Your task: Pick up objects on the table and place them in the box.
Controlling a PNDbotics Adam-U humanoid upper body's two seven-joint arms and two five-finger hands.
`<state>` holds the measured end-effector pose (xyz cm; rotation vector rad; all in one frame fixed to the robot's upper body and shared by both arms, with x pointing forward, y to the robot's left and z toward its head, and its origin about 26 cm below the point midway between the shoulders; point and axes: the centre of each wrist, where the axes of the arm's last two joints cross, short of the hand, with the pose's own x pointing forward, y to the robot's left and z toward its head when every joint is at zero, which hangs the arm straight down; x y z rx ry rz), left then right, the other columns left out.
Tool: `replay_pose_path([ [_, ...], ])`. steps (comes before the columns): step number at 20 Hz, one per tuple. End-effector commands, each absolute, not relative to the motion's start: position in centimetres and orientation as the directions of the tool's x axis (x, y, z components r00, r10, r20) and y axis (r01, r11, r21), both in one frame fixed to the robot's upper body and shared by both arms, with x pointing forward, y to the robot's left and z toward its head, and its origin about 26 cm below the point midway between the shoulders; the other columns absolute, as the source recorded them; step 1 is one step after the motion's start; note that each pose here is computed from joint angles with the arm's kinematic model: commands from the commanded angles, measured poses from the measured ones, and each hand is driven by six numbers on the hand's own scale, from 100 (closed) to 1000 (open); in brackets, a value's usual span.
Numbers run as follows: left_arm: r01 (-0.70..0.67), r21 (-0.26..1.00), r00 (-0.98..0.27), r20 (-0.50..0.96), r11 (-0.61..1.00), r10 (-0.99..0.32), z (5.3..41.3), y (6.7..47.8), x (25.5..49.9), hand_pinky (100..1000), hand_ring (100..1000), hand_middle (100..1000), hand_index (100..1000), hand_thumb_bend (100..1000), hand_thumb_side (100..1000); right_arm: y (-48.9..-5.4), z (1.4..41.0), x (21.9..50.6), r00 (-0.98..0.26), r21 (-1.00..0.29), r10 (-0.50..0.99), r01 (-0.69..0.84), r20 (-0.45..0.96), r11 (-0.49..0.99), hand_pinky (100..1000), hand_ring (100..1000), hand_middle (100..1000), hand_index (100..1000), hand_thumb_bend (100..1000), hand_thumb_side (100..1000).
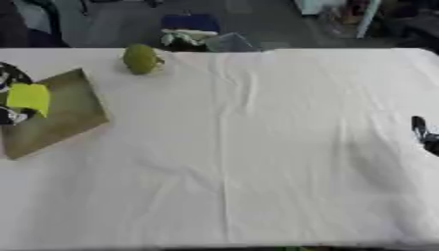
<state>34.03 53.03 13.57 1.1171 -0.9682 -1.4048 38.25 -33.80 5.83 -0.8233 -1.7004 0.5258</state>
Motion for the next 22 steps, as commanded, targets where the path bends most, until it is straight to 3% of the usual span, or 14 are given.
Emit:
replay_pose_path([
  [1, 0.286, 0.944, 0.008, -0.175, -0.166, -0.984, 15.4, 54.7, 33.2, 740, 717, 659, 779, 359, 398, -34.8, 7.1, 38.5, -0.145, -0.714, 0.765, 0.286, 0.627, 0.639, 736, 979, 607, 894, 342, 300],
  [5, 0.296, 0.94, 0.031, -0.189, -0.172, -0.981, 16.2, 55.4, 32.6, 821, 811, 847, 918, 691, 787, -35.0, 7.1, 38.4, -0.14, -0.714, 0.766, 0.289, 0.627, 0.637, 736, 979, 607, 894, 343, 300],
  [8, 0.201, 0.964, 0.057, -0.191, -0.176, -0.98, 18.2, 55.3, 32.8, 870, 849, 911, 944, 749, 870, -35.0, 7.0, 38.4, -0.138, -0.715, 0.766, 0.289, 0.627, 0.637, 736, 980, 606, 894, 342, 300],
  [11, 0.048, 0.987, 0.074, -0.157, -0.154, -0.985, 20.9, 54.4, 33.5, 877, 843, 917, 938, 707, 873, -35.1, 6.9, 38.4, -0.136, -0.716, 0.766, 0.285, 0.628, 0.637, 736, 980, 606, 894, 342, 300],
  [15, -0.154, 0.987, 0.061, -0.041, -0.05, -0.997, 23.1, 52.8, 35.5, 839, 783, 848, 912, 522, 741, -35.0, 6.8, 38.4, -0.138, -0.717, 0.765, 0.279, 0.628, 0.639, 736, 981, 606, 894, 341, 300],
  [19, -0.209, 0.976, 0.043, 0.067, 0.056, -0.997, 22.3, 51.3, 38.3, 829, 761, 836, 902, 396, 701, -34.6, 6.8, 38.5, -0.148, -0.715, 0.761, 0.27, 0.631, 0.645, 736, 980, 605, 894, 340, 300],
  [22, -0.235, 0.961, 0.071, 0.169, 0.148, -0.983, 20.7, 49.8, 40.7, 823, 749, 828, 896, 383, 717, -34.1, 7.0, 38.8, -0.162, -0.709, 0.756, 0.266, 0.635, 0.653, 736, 980, 605, 894, 340, 300],
])
